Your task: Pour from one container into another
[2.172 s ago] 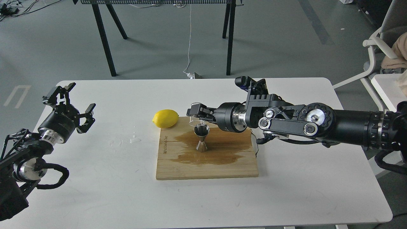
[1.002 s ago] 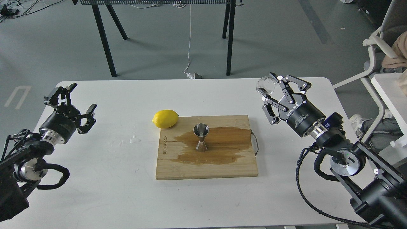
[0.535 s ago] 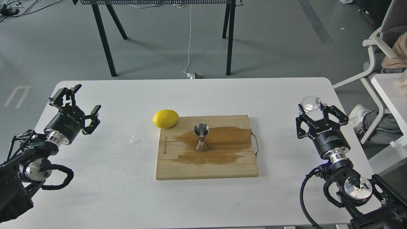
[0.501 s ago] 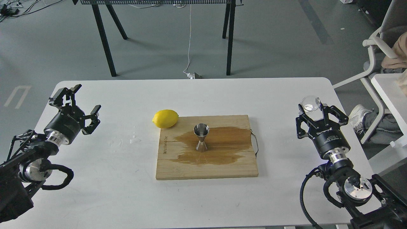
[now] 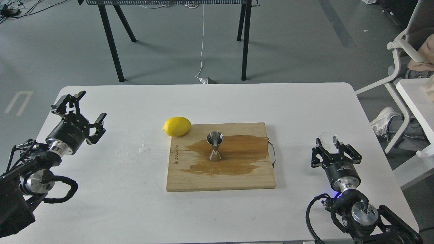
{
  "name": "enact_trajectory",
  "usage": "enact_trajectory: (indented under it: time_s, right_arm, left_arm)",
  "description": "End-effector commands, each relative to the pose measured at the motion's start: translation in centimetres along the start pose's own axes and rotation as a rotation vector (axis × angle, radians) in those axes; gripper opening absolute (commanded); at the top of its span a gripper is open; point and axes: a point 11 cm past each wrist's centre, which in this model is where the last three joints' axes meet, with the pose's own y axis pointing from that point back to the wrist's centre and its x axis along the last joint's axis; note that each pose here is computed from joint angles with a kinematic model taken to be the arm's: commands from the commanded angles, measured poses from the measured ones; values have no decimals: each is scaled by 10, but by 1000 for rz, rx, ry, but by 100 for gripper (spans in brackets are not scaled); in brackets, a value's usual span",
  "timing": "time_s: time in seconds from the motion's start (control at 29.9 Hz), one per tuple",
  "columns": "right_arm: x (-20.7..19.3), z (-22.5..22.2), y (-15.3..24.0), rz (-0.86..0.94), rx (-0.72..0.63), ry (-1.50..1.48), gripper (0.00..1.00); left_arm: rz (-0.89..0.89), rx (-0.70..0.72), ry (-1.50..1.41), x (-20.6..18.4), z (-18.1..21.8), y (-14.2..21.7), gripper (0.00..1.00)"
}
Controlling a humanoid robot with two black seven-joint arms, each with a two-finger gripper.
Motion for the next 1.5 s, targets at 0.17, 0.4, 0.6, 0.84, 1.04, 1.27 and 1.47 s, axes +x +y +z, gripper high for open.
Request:
enact_trajectory:
  time_s: [0.17,0.4,0.6,0.84,1.04,1.27,1.47]
  right_arm:
    - [2,-3,-4,13,12,-2,37]
    - [-5,-1,-12,3,1,14,41]
    - [-12,1,-17,-7,-5,18,47]
    - [-9,4,-18,4,-8,21,53]
    - [-4,10,-18,21,-18,27,56]
    - [-3,11,-17,20,-21,27,56]
    - [-3,13,-17,20,-30,33,62]
  left_arm:
    - [0,2,2,-1,-2,0,94]
    - [-1,1,2,-1,-1,-1,94]
    - [-1,0,0,-1,-1,-1,94]
    - [-1,0,0,-1,-1,-1,94]
    - [-1,0,0,-1,-1,-1,94]
    - [-1,1,2,-1,-1,-1,94]
    - [-1,0,0,-1,-1,-1,94]
